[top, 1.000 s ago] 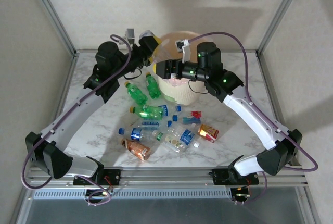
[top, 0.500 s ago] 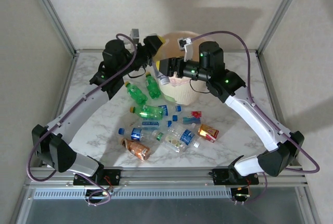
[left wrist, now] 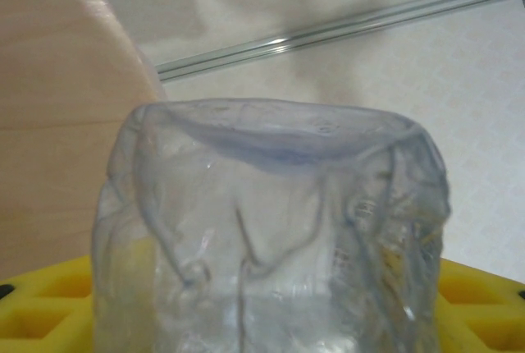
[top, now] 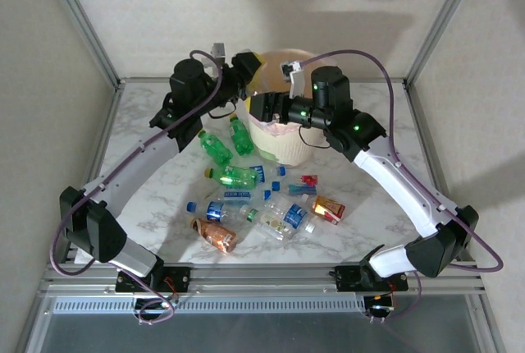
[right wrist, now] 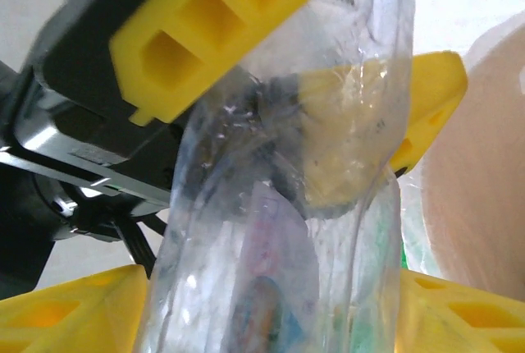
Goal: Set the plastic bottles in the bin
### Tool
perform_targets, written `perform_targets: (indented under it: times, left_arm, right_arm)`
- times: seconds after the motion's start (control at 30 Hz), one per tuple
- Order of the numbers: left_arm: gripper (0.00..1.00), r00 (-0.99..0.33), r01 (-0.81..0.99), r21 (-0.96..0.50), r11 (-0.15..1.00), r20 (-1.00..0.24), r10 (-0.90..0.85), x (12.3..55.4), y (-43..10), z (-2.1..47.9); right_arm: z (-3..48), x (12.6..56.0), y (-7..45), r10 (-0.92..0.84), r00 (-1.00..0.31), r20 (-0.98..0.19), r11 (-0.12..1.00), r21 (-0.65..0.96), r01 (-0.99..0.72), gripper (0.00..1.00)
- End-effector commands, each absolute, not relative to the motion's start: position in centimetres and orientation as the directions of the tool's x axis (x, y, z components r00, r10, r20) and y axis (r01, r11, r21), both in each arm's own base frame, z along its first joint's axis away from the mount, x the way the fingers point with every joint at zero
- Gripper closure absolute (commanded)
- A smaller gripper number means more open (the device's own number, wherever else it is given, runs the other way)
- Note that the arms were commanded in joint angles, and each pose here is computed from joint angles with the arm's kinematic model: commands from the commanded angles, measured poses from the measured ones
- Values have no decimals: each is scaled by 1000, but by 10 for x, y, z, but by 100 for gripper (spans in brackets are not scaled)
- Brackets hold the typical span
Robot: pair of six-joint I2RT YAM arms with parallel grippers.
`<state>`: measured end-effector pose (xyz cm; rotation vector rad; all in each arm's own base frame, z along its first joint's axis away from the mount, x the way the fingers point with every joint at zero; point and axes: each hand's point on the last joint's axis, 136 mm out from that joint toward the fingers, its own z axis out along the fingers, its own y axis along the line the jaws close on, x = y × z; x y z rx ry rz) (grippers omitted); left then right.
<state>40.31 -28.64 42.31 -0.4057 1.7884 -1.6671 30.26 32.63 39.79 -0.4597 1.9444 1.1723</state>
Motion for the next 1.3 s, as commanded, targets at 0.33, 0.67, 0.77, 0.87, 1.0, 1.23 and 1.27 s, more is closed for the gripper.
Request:
perform_targets:
  times: [0.33,0.67,0.77,0.87,1.0,1.23,1.27]
  left_arm:
    - [8,-691,267,-958,108,-268,-671,410,-287,452]
    - [1,-454,253,-843,474,-536,-711,407,-224,477]
    - [0,-338,152,-769,621,-631,-698,398,-181,466]
    - [1,-305,49,-744,666,-646,-700,391,-146,439]
    - [2,-338,-73,-750,657,-601,-724,386,-113,390]
    - [4,-393,-163,-718,677,-582,-712,374,-101,339]
    - [5,-401,-170,-714,680,-580,-709,374,-101,334]
  right_arm:
    - [422,308,314,150,-550,-821,555,531,-641,42]
    - [410,359,256,228,-529,-818,759,489,-429,42]
    - [395,375,241,218,-538,-814,810,459,-366,42]
    - [378,390,230,203,-562,-802,849,430,-308,44]
    - [366,400,229,175,-575,-799,871,398,-288,40]
    - [376,404,224,175,-554,-814,885,376,-274,19]
    - [378,404,223,175,-550,-817,887,373,-272,17]
